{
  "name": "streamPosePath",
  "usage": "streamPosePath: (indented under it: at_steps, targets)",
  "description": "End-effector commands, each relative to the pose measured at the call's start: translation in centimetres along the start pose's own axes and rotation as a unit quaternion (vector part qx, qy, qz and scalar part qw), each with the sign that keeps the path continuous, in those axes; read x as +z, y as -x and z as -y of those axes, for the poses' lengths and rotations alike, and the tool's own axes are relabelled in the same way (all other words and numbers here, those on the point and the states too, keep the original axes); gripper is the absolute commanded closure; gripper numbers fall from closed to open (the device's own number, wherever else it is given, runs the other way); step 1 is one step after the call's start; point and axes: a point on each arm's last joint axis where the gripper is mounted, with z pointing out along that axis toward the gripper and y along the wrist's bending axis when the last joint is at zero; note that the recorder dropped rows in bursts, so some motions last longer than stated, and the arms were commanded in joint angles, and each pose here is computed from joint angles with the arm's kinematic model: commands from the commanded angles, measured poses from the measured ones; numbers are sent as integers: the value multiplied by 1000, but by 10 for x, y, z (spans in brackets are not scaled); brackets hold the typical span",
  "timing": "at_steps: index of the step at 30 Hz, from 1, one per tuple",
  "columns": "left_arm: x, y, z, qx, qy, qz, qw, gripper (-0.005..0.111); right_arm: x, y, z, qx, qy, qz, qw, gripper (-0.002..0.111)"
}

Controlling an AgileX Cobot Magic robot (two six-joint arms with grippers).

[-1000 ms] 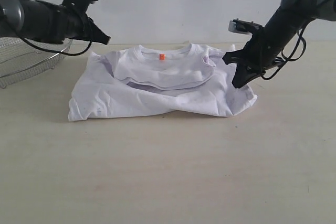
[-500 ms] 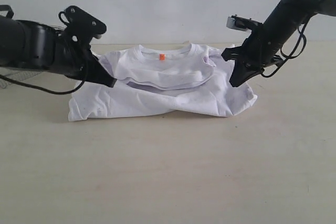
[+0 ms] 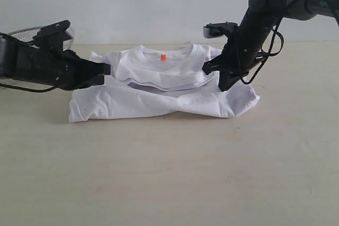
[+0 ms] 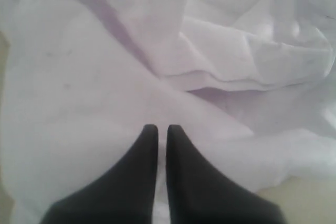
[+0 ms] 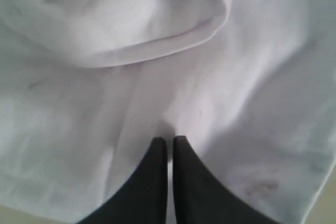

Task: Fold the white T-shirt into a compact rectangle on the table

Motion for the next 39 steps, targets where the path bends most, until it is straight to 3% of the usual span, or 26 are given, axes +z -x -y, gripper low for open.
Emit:
streamPosePath:
  at_steps: [1, 5, 8, 17, 23, 33, 39]
  targets:
    - [4, -13, -21, -35, 25, -51, 998, 102, -6, 2, 4, 23, -23, 18, 999, 109]
    - [5, -19, -14, -19, 19, -82, 996, 102, -7, 1, 7, 36, -41, 9, 998, 109]
    - [7, -19, -15, -17, 36, -75, 996, 102, -5, 1, 5, 31, -39, 7, 999, 109]
    - [18, -34, -18, -17, 27, -115, 993, 102, 25, -9, 11, 36, -30, -43, 998, 109]
    - [22, -47, -30, 18, 64, -163, 984, 102, 26, -17, 26, 45, -108, -79, 990, 109]
    - [21, -51, -30, 21, 65, -184, 981, 102, 28, -22, 20, 44, -73, -103, 991, 109]
    - [19, -59, -28, 29, 48, -219, 974, 102, 46, -45, 19, 42, -60, -159, 985, 109]
